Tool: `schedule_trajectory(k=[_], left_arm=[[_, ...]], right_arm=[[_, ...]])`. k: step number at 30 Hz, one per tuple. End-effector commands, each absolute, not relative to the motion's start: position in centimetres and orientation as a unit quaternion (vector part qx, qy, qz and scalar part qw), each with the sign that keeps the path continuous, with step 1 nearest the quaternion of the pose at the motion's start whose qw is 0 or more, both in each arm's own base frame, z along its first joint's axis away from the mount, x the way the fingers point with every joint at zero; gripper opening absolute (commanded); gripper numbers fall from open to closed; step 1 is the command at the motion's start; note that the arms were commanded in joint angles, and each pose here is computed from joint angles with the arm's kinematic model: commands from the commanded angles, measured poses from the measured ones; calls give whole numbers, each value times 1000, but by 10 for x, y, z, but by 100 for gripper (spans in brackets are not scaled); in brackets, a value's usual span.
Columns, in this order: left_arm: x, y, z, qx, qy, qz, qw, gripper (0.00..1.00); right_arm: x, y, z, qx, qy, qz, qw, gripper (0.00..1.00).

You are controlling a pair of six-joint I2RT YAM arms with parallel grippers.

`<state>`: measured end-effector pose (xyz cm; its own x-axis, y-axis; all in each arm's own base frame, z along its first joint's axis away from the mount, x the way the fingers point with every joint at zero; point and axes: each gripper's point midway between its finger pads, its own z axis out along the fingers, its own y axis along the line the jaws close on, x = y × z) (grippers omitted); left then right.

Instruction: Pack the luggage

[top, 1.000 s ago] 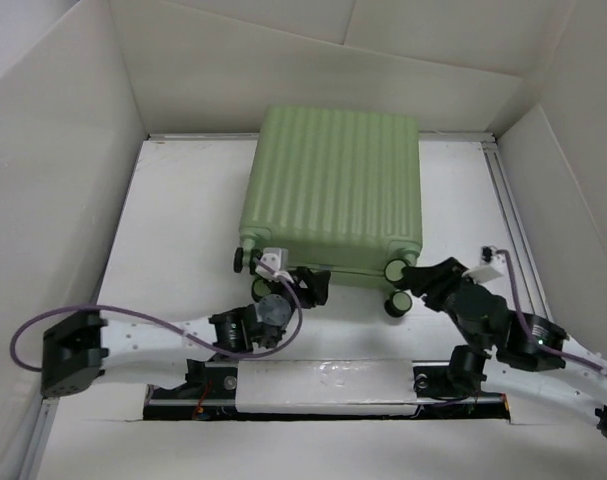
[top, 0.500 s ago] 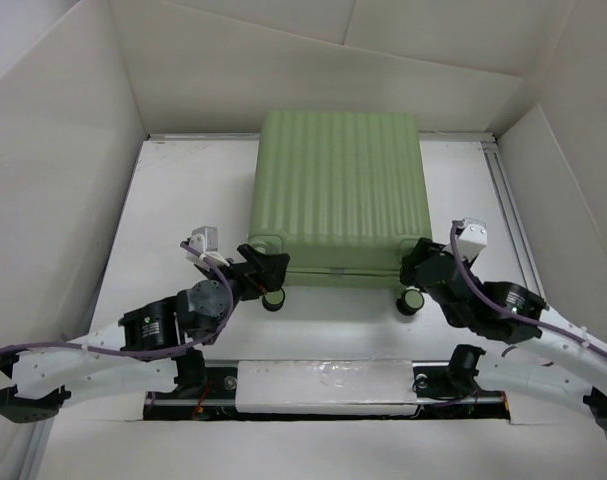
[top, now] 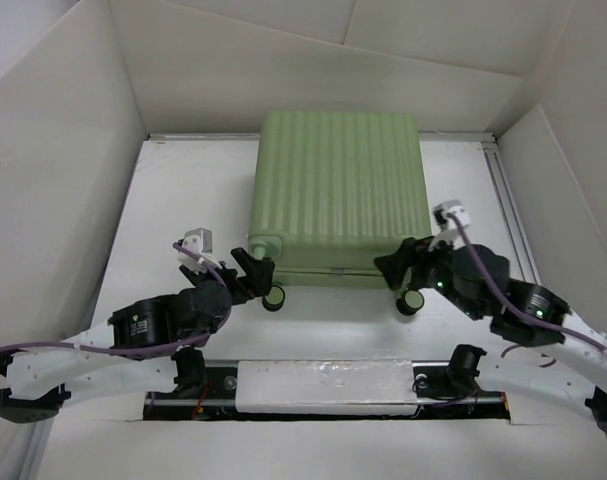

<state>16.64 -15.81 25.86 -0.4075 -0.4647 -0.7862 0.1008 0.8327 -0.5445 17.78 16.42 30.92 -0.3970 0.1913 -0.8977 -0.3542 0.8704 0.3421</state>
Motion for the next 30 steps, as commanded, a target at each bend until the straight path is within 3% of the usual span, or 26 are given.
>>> schedule_trajectory(k=[1,4,6,17,23,30], left_arm=[[168,-150,254,-126,802,-242,532,100],[170,-160,244,-106,813,-220,528,100],[173,-165,233,-98,824,-184,526,100],[182,-175,219,-95,826,-147,536,93],[182,-194,219,-76,831,-161,526,91],[185,-218,212,-58,839,-160,517,91]], right_arm=[[166,230,297,-179,783,319,503,70],[163,252,243,-194,808,310,462,50],[165,253,219,-183,810,300,469,43],[174,198,167,-46,786,294,542,54],[176,183,154,-31,798,262,541,55],[188,153,120,102,829,186,518,55]])
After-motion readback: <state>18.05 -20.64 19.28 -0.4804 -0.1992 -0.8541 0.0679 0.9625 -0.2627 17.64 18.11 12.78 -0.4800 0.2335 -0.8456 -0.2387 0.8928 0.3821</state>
